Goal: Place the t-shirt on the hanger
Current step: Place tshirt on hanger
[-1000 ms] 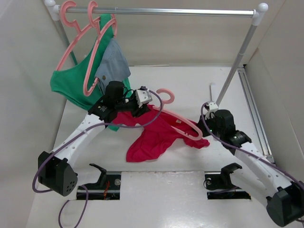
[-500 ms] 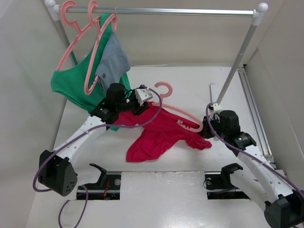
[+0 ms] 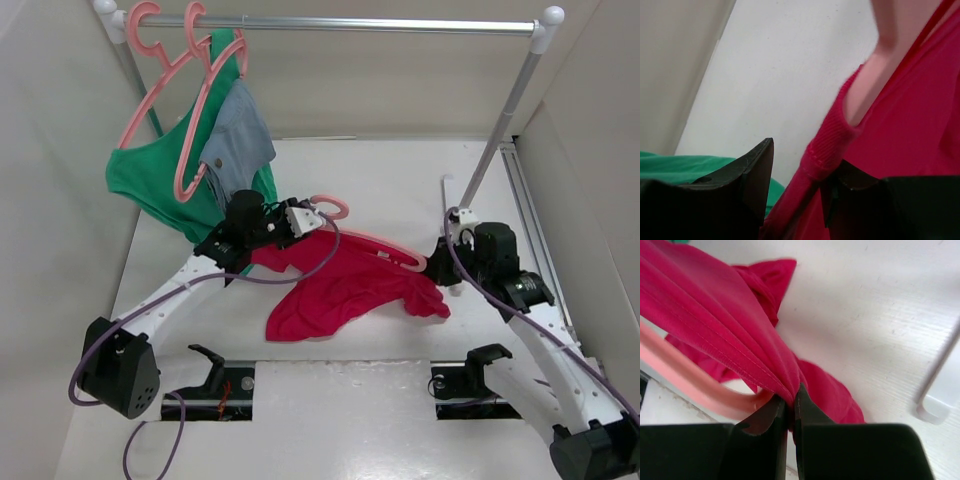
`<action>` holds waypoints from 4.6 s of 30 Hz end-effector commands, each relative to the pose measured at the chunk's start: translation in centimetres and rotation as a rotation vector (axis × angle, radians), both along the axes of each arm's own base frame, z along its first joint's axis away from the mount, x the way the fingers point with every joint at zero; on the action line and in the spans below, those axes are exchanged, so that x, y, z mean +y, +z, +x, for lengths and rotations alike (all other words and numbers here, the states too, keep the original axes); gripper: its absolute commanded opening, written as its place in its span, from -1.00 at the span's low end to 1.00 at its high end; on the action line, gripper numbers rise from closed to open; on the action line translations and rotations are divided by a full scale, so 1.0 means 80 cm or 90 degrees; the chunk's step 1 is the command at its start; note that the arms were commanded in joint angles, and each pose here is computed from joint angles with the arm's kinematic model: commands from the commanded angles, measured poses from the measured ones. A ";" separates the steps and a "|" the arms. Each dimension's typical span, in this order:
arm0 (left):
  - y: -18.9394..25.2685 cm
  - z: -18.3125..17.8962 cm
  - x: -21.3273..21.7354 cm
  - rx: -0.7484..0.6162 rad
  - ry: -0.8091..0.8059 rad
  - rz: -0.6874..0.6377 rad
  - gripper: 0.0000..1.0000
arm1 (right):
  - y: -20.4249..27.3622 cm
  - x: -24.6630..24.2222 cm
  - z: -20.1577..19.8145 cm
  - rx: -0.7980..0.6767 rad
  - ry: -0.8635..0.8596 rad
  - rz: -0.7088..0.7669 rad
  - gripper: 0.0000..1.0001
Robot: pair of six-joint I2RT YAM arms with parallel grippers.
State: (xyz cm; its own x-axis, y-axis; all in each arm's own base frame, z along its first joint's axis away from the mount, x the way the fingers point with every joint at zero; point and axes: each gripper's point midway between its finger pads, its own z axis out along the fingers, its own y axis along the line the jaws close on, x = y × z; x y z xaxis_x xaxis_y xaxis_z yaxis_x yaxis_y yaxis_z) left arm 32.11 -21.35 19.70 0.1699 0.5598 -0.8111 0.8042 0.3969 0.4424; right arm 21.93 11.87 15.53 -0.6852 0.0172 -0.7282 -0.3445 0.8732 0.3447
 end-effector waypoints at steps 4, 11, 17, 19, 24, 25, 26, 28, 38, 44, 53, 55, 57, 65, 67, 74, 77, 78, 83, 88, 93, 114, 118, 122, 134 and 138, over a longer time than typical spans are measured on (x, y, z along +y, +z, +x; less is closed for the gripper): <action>0.026 0.043 0.075 -0.166 0.128 0.147 -1.00 | 0.041 -0.100 0.010 -0.010 -0.198 -0.182 -1.00; 0.007 0.016 0.048 -0.134 0.030 0.173 -1.00 | 0.028 -0.081 0.025 0.047 -0.055 -0.307 -1.00; 0.002 0.028 0.062 -0.138 0.081 0.207 -1.00 | 0.006 -0.090 0.023 0.109 -0.039 -0.369 -1.00; -0.001 0.036 0.070 -0.134 0.106 0.225 -1.00 | 0.019 -0.098 0.021 0.086 -0.061 -0.352 -1.00; -0.001 0.041 0.079 -0.155 0.118 0.254 -1.00 | 0.053 -0.154 0.012 0.073 -0.173 -0.385 -1.00; -0.007 0.042 0.078 -0.149 0.116 0.258 -1.00 | 0.061 -0.161 0.010 0.065 -0.175 -0.397 -1.00; -0.007 0.042 0.081 -0.150 0.122 0.262 -1.00 | 0.061 -0.166 0.010 0.066 -0.179 -0.401 -1.00; -0.019 0.044 0.083 -0.137 0.121 0.280 -1.00 | 0.066 -0.167 0.012 0.060 -0.179 -0.398 -1.00; -0.014 0.003 0.025 -0.049 -0.045 0.186 -1.00 | 0.041 -0.100 0.030 0.030 -0.012 -0.307 -1.00; -0.013 -0.030 -0.035 0.052 -0.161 0.054 -0.69 | 0.028 -0.059 0.031 0.000 0.059 -0.239 -1.00; -0.005 -0.039 -0.096 0.005 -0.244 0.029 -0.07 | 0.004 -0.015 0.010 0.020 0.097 -0.204 -1.00; 0.013 -0.030 -0.119 -0.046 -0.277 0.002 0.11 | 0.000 -0.016 0.008 0.026 0.097 -0.206 -1.00; 0.004 -0.015 -0.137 -0.049 -0.294 -0.009 0.39 | 0.000 -0.009 0.010 0.018 0.107 -0.192 -1.00; -0.081 0.012 -0.193 0.012 -0.311 0.076 0.62 | -0.004 0.002 0.011 0.012 0.121 -0.165 -1.00; -0.103 0.002 -0.179 0.033 -0.352 0.130 0.45 | -0.006 0.001 0.008 0.015 0.117 -0.162 -1.00; -0.150 -0.009 -0.114 0.055 -0.462 0.300 0.30 | -0.017 0.009 0.014 0.026 0.148 -0.166 -1.00; -0.166 -0.015 -0.110 0.073 -0.472 0.309 0.30 | -0.019 0.009 0.018 0.030 0.154 -0.171 -1.00; -0.171 -0.016 -0.109 0.079 -0.474 0.311 0.30 | -0.014 0.010 0.020 0.024 0.153 -0.170 -1.00; -0.187 -0.031 -0.097 0.112 -0.502 0.334 0.36 | -0.018 0.005 0.023 0.026 0.148 -0.179 -1.00; -0.193 -0.013 -0.118 0.109 -0.429 0.324 0.36 | -0.017 0.005 0.023 0.028 0.147 -0.174 -1.00; -0.238 -0.005 -0.088 0.085 -0.380 0.441 -0.06 | -0.019 0.003 0.021 0.032 0.152 -0.179 -1.00; -0.102 0.033 -0.093 0.146 -0.166 0.349 -1.00 | -0.009 0.016 0.010 0.016 0.181 -0.161 0.07; -0.092 0.014 -0.082 0.168 -0.163 0.360 -1.00 | 0.019 0.046 0.022 -0.071 0.213 -0.155 0.99; -0.089 0.000 -0.077 0.159 -0.164 0.372 -1.00 | 0.074 0.089 0.032 -0.212 0.263 -0.159 1.00; -0.073 -0.005 -0.073 0.174 -0.142 0.339 -1.00 | -0.007 0.092 0.090 -0.186 0.203 -0.205 0.97; -0.074 -0.011 -0.070 0.207 -0.141 0.311 -1.00 | 0.004 0.089 0.090 -0.218 0.179 -0.153 0.97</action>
